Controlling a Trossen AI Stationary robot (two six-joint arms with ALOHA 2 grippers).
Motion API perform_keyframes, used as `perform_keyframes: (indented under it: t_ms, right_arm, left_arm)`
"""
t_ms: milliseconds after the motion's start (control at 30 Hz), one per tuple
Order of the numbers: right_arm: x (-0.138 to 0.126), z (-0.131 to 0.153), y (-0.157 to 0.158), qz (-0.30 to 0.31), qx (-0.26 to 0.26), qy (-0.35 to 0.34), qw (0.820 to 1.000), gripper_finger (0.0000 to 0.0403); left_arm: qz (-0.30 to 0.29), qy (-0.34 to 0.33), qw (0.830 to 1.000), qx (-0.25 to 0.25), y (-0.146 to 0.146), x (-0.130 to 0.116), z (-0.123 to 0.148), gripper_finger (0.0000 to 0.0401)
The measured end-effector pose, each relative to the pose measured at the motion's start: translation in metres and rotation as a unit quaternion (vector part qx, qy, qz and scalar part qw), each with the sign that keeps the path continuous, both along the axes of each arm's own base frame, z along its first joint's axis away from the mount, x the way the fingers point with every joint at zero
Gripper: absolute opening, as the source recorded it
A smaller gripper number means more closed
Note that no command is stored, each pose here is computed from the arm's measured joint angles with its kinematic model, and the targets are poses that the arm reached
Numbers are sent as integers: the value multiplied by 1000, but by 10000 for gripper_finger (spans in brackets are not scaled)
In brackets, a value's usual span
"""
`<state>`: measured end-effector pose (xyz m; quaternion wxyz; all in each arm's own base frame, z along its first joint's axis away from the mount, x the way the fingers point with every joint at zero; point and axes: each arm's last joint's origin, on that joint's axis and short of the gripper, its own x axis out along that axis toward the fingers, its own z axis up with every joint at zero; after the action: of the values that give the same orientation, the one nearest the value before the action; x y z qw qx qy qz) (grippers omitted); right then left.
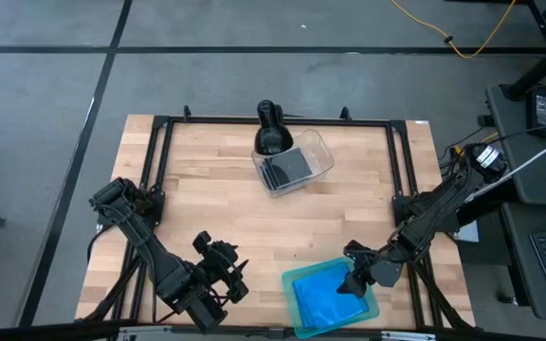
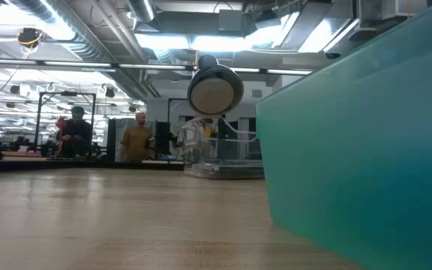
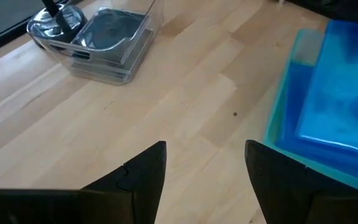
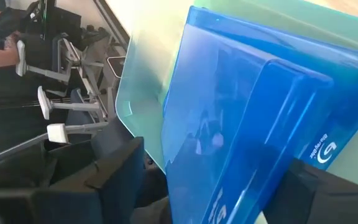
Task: Pick & place jewel cases by type
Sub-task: Put the blue CD case into the light green bin, then return to Home Position
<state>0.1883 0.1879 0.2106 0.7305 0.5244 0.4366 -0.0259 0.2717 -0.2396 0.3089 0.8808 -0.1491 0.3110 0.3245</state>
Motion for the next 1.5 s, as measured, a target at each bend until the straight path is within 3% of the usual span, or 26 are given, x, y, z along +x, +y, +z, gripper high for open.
perform_keyframes:
  t_ms: [200,467,600,700,833,967,1100,1200,1300,1500]
  right_arm:
    - [2,5,-7,3,16,7,1000,283]
    - [-14,18,-26,-3,-15,43,999,276]
    - [-29,43,-40,2,-81,100,992,267]
    - [-37,70,-54,-12,-164,120,979,262]
    - [-34,105,-74,-43,-280,73,956,261]
    - [-24,131,-93,-81,-353,22,932,261]
    - [-12,146,-110,-68,-413,-7,908,261]
    - [-5,153,-124,-55,-464,-21,884,261]
    - [-3,158,-141,-68,-531,-16,845,261]
    - [-25,176,-184,-137,-672,44,727,261]
  left_arm:
    - [0,-3,1000,0,0,0,0,210]
    - [1,-10,1000,-4,-1,1,0,210]
    - [1,-10,1000,-3,-1,1,0,210]
    - [-2,-10,1000,2,-1,1,1,210]
    - [1,-32,999,28,0,2,2,210]
    - [9,-44,999,32,3,4,6,210]
    - [6,-44,999,31,5,6,10,210]
    - [7,-42,999,32,9,7,13,210]
    - [18,-38,998,38,26,9,25,210]
    - [48,-12,995,89,102,9,68,186]
